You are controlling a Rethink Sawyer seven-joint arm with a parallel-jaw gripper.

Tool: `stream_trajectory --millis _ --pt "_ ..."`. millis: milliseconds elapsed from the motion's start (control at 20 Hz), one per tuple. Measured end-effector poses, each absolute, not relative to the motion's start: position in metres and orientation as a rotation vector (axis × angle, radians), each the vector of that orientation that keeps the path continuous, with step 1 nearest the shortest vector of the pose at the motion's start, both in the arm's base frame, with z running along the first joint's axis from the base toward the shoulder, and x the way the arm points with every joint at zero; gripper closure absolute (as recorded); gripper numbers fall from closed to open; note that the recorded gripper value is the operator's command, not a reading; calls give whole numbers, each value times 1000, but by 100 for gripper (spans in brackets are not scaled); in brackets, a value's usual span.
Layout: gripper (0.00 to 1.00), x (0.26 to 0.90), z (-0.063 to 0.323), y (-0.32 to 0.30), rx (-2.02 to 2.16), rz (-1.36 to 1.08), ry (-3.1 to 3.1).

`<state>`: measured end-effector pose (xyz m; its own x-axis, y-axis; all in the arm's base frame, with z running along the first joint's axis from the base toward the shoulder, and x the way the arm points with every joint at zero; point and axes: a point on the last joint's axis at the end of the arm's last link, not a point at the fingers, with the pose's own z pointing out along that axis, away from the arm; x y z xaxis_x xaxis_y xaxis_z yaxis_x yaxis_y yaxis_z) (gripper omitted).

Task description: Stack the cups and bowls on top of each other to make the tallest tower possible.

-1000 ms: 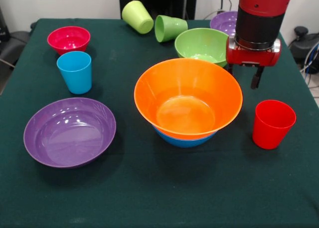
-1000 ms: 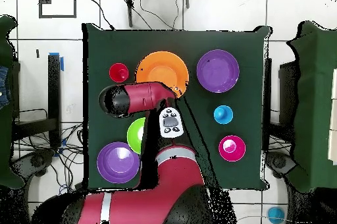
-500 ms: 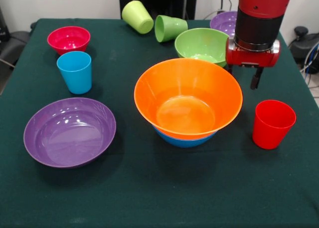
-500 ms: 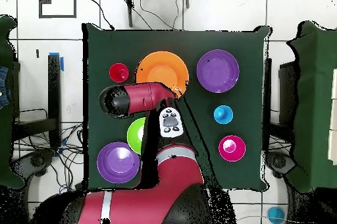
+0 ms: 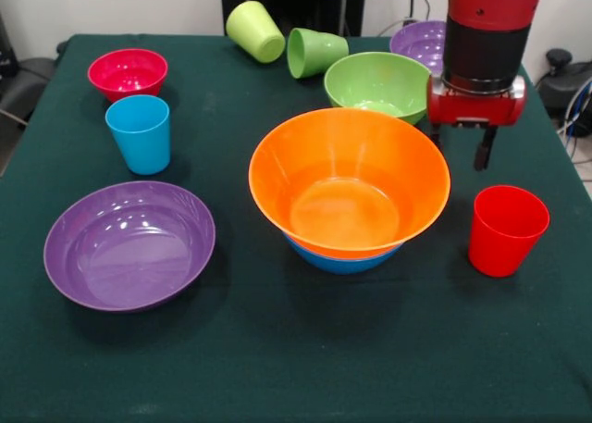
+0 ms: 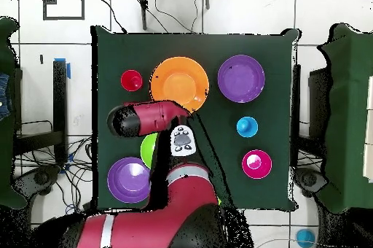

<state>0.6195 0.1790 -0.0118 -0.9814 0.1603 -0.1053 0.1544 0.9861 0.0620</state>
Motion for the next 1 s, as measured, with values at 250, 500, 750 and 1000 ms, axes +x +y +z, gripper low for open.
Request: stream_trajectory --millis 250,500,750,1000 --pt "0 581 -9 195 176 71 3003" --pt "0 530 4 204 123 52 3031" --pt "0 490 9 196 139 55 3073" --pt "0 461 2 174 222 91 3088"
